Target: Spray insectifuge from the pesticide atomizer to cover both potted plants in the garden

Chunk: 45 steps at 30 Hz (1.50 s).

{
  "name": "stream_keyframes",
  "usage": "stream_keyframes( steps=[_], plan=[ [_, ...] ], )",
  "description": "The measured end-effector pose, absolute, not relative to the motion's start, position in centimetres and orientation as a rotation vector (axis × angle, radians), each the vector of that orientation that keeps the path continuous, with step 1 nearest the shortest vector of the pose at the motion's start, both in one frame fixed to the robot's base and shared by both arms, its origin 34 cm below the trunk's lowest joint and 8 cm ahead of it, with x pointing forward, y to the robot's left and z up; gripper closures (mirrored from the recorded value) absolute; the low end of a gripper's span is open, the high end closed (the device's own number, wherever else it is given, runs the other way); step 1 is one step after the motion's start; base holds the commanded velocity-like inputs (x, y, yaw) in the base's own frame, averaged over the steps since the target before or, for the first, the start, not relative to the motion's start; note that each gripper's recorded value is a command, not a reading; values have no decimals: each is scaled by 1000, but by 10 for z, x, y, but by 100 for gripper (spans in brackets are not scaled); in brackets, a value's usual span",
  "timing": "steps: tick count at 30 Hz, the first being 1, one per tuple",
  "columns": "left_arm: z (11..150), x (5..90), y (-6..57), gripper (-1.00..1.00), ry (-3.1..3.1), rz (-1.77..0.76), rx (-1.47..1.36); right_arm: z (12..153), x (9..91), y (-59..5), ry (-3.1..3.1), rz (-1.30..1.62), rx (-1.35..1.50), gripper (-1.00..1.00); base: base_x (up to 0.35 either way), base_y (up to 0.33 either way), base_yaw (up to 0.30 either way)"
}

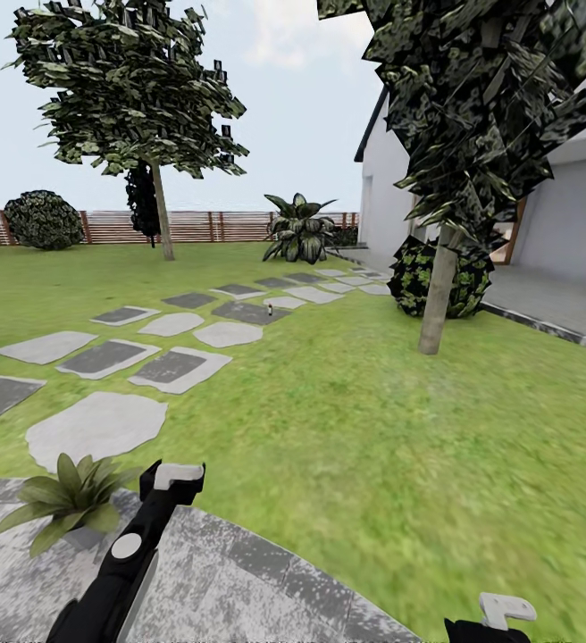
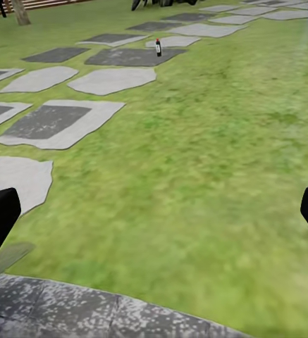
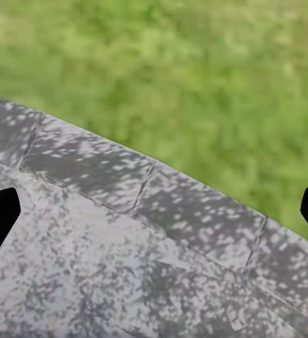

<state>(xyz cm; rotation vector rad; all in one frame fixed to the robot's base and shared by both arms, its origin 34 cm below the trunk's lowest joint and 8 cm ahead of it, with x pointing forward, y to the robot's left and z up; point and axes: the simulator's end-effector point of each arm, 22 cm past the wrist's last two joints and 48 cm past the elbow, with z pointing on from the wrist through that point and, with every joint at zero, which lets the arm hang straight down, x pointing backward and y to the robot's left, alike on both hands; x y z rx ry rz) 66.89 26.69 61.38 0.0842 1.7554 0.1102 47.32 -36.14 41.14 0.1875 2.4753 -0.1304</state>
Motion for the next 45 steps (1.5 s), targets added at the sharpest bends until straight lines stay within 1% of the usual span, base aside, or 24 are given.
stream_keyframes(
  steps=[23, 45],
  plan=[
    [585, 662, 264, -100, 1756, 104, 85, 383, 466, -362, 2476, -133, 185, -100, 7, 0, 0],
    [572, 659, 265, -100, 1817, 105, 78, 383, 466, -364, 2475, -137, 191, -100, 320, 0, 0]
  ],
)
